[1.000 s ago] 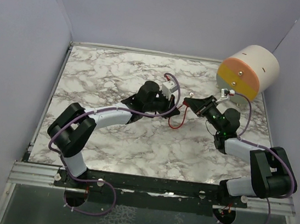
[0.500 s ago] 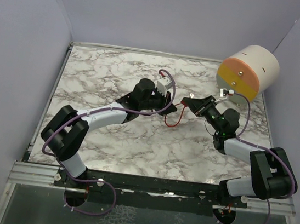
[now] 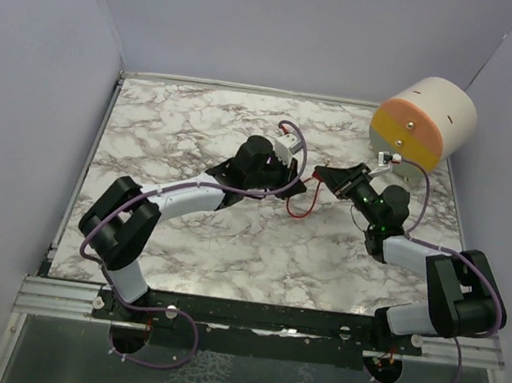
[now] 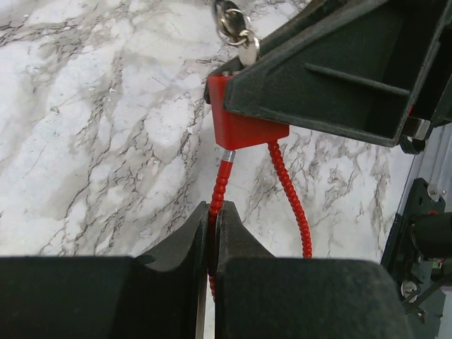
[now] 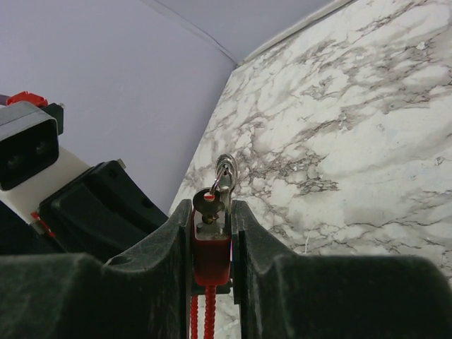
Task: Unlock with the key
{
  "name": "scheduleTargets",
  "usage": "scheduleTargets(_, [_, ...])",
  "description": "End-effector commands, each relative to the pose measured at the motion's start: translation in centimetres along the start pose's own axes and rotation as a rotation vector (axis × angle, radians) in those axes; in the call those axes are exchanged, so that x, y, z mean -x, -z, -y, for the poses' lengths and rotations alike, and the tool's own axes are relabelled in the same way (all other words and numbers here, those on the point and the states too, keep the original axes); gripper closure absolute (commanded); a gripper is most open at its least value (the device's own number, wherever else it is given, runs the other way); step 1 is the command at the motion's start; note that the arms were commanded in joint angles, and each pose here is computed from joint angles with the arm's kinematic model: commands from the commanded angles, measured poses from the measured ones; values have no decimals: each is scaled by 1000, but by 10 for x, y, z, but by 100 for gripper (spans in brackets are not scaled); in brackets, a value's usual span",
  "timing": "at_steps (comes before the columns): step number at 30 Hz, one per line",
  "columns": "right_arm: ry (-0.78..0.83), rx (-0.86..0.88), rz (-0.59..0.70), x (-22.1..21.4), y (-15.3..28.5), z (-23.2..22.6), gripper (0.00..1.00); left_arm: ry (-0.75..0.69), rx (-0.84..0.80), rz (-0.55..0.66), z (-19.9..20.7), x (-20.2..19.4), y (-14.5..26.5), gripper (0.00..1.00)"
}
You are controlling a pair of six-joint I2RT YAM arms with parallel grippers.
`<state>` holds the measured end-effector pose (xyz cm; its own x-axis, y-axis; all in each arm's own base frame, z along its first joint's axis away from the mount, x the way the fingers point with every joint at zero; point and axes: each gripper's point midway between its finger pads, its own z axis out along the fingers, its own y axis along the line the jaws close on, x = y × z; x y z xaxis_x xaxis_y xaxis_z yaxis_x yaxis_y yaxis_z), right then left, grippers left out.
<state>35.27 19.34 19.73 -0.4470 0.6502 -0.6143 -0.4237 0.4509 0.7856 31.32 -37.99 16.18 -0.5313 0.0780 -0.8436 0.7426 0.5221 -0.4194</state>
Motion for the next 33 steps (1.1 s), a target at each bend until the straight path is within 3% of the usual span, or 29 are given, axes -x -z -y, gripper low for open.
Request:
scheduleTargets(1, [36,11,48,10,0,-5,99,52,126,146,-25,41,27,100])
scheduleTargets(11, [8,13,51,10,-1,-5,99,97,134,202,-27,57,24,100])
scheduleTargets(16, [-78,5,159,24,-5,-2,99,130,128,249,-28,68,19,100])
scheduleTargets(20, [-104,23,174,30,-19,-4,99,148,120,279,-24,80,13,100])
scheduleTargets(33, [-134,25,215,44,-42,-3,99,175,51,246,4,78,-31,100])
